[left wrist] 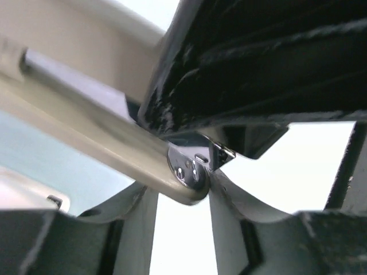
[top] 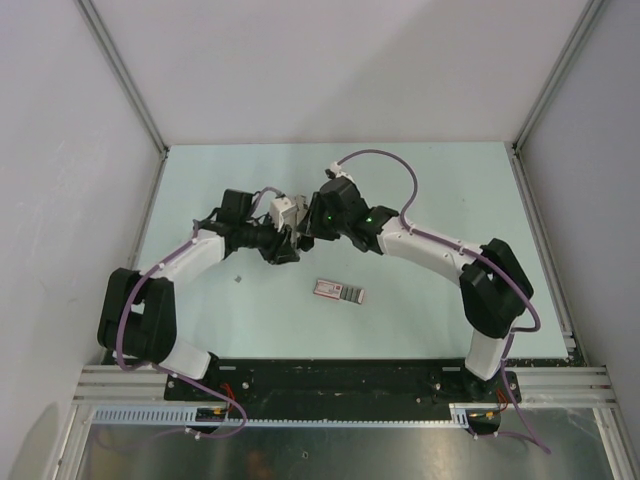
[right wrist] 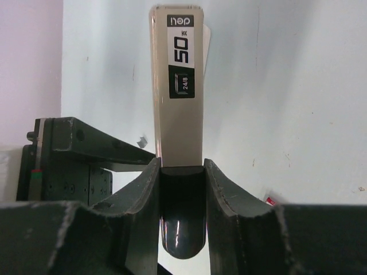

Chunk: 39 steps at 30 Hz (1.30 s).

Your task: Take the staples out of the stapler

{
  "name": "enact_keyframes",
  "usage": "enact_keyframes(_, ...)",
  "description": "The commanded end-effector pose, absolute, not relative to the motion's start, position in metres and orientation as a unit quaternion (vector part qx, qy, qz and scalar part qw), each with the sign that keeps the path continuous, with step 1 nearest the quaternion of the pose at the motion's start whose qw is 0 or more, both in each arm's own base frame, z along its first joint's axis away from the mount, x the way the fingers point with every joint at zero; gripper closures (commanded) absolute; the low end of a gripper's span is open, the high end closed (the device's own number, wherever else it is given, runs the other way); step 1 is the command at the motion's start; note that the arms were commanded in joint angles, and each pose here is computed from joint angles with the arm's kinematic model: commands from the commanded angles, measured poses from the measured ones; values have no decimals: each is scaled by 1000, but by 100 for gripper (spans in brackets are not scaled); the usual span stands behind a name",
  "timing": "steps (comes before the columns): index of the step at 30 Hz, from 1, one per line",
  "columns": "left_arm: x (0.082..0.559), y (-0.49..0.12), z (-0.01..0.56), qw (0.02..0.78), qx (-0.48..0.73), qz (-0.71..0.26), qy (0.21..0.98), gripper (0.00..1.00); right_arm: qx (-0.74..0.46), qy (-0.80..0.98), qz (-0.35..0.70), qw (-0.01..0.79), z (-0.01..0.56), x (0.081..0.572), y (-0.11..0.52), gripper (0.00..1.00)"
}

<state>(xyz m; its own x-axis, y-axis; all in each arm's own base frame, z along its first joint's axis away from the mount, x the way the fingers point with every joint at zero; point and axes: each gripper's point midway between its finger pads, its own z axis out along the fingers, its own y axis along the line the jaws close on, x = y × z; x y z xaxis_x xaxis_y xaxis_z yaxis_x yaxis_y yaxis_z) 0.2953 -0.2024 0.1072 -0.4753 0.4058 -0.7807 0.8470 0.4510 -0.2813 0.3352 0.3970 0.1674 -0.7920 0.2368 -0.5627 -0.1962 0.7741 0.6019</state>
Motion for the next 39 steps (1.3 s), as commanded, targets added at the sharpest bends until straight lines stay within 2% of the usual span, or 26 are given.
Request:
enact_keyframes(1,310,-207,126,359,418,-331,766,67,13,844,395,363,224,336,407,100)
enact_keyframes(5,313,-205,124,359,417,-325,769,95,4,849,389,357,215,327,407,100)
enact_keyframes(7,314,-204,124,359,417,-321,771,99,-4,853,383,354,209,323,406,100)
enact_keyframes(13,322,-196,122,372,427,-284,774,100,-33,866,357,349,190,312,398,100)
enact_keyframes(20,350,-175,112,395,456,-188,775,100,-74,876,326,348,180,301,382,100)
enact_keyframes(30,388,-163,112,422,466,-114,769,100,-122,885,298,336,159,274,361,100)
enact_keyframes(39,429,-158,130,461,473,-43,750,100,-151,891,278,326,144,251,353,100)
